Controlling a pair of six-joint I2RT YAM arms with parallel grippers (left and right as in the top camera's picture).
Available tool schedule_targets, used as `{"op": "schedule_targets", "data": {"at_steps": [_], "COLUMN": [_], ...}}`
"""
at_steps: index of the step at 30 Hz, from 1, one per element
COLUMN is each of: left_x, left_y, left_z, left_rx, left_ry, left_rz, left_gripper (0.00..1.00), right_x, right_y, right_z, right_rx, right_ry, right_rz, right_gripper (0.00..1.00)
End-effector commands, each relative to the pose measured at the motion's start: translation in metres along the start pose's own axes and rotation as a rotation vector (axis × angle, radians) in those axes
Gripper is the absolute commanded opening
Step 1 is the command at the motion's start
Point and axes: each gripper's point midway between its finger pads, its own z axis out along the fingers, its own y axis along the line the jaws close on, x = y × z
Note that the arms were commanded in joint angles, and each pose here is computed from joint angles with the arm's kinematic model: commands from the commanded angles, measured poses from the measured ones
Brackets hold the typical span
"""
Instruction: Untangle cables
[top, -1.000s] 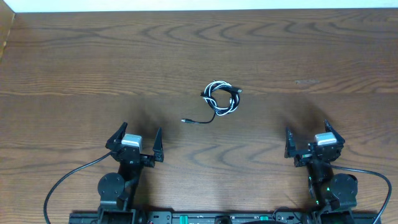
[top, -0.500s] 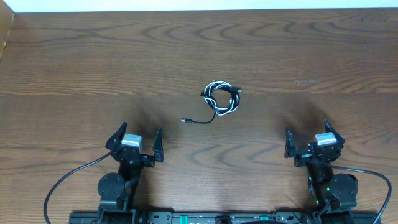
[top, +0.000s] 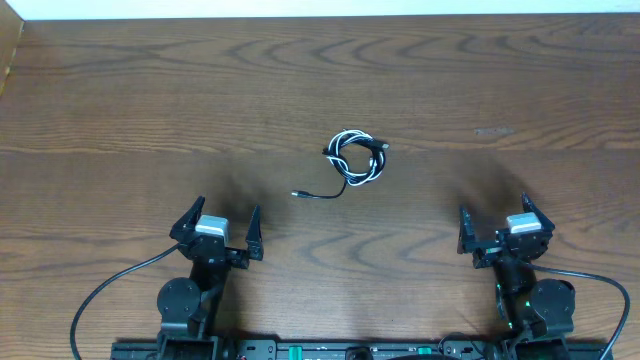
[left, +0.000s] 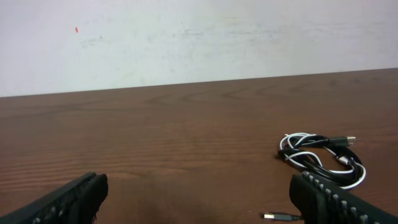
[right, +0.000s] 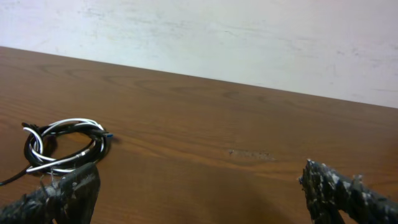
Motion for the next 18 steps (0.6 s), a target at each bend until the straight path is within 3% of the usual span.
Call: {"op": "schedule_targets", "data": {"at_steps": [1, 18], "left_x": [0.014, -0.015], "left_y": [0.000, -0.001], "left_z": [0.000, -0.002], "left_rx": [0.001, 0.007], "left_ry": [0.046, -0.038], "left_rz": [0.004, 0.010], "left_gripper": [0.98, 0.98], "right_x": [-0.003, -0.005], "right_y": [-0.005, 0.021], "right_z": [0.000, -0.001], "right_rx": [0.028, -0.120], "right_ry": [-0.013, -0.016], "right_rz": [-0.002, 0.113], "right_gripper": [0.99, 0.99]}}
